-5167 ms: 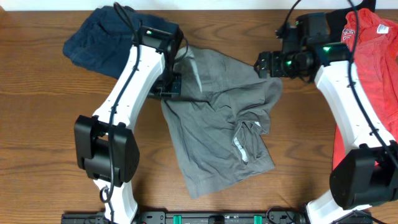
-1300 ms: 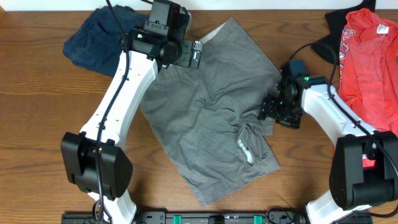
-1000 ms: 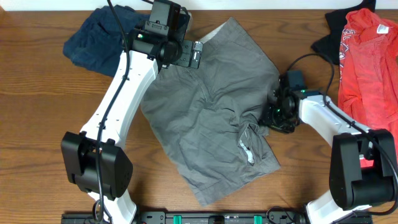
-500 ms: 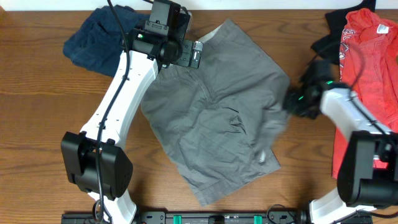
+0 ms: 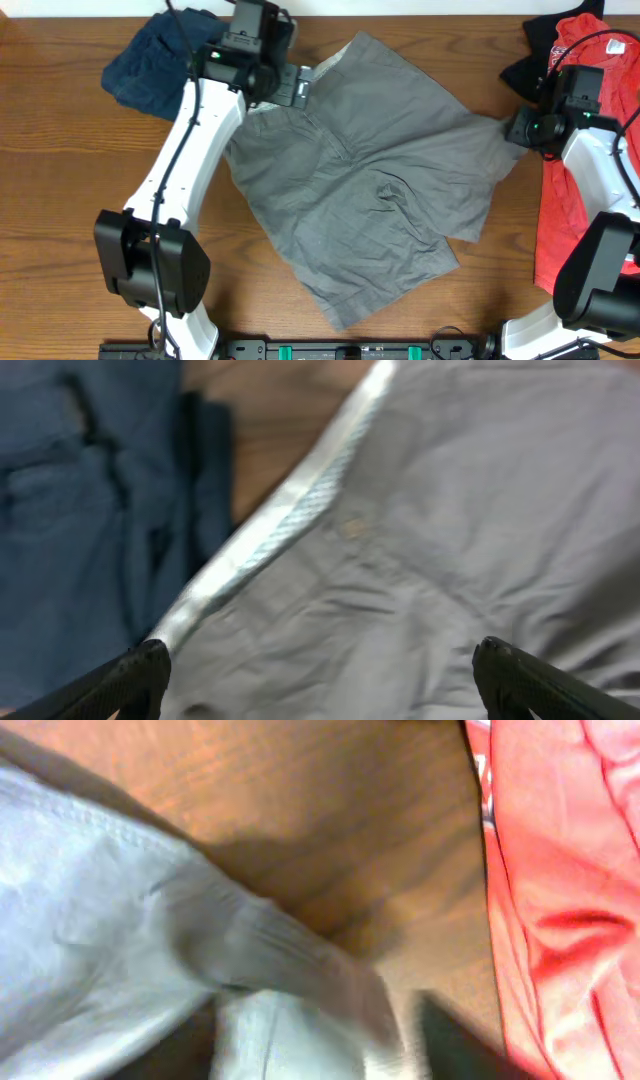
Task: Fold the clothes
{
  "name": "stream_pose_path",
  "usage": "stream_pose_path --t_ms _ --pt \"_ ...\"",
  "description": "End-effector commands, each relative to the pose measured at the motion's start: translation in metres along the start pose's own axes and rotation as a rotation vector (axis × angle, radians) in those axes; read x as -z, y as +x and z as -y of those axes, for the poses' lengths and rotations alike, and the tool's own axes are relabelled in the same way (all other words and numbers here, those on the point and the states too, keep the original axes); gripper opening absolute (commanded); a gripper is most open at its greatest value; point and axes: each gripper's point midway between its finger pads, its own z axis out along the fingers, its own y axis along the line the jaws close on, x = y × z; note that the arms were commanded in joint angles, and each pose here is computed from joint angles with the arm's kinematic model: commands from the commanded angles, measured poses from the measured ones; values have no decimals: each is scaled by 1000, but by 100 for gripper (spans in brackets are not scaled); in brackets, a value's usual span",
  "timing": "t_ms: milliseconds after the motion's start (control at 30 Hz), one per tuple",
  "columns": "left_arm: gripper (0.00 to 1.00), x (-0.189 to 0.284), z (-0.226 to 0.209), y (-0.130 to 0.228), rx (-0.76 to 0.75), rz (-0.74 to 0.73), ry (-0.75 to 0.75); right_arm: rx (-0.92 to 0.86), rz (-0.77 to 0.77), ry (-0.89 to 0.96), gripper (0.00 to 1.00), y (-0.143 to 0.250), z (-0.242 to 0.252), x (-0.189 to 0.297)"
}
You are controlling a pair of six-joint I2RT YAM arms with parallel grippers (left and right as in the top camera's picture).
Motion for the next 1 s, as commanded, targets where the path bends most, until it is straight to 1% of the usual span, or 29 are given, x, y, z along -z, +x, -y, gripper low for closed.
stream_pose_path --t_ms 0,67,133,200,300,467,700,767,800,833,867,900,933,967 --pt "98 -10 -51 13 56 -56 -93 31 2 -20 95 -10 -5 21" --pt "98 -13 -76 23 101 -88 -118 33 -40 -60 99 -2 -15 37" --pt "98 -18 -95 35 138 -129 -131 43 -59 -92 99 5 -24 49" --pt "98 -29 -104 49 146 -185 -99 64 -72 -108 99 13 -34 63" --pt "98 -47 -104 74 167 -279 -25 104 -74 -124 99 20 -47 77" --pt "99 -63 -99 109 189 -425 7 150 -73 -146 99 25 -66 82" --pt "99 -75 -96 129 222 -463 11 181 -53 -166 99 23 -79 81" --pt "92 -82 -96 136 243 -465 6 186 -47 -169 99 22 -82 81" --pt "86 -83 -96 138 251 -467 4 187 -44 -171 99 22 -83 81" --pt "71 -84 -96 139 257 -468 3 190 -43 -173 99 22 -84 81" --pt "53 -85 -96 140 262 -471 2 193 -44 -174 99 22 -85 81" --pt "41 -84 -95 141 264 -474 2 196 -45 -175 99 23 -86 82" --pt "35 -84 -95 142 271 -477 1 198 -45 -176 99 23 -87 82" --pt "35 -84 -95 142 275 -478 0 200 -46 -177 99 24 -88 82"
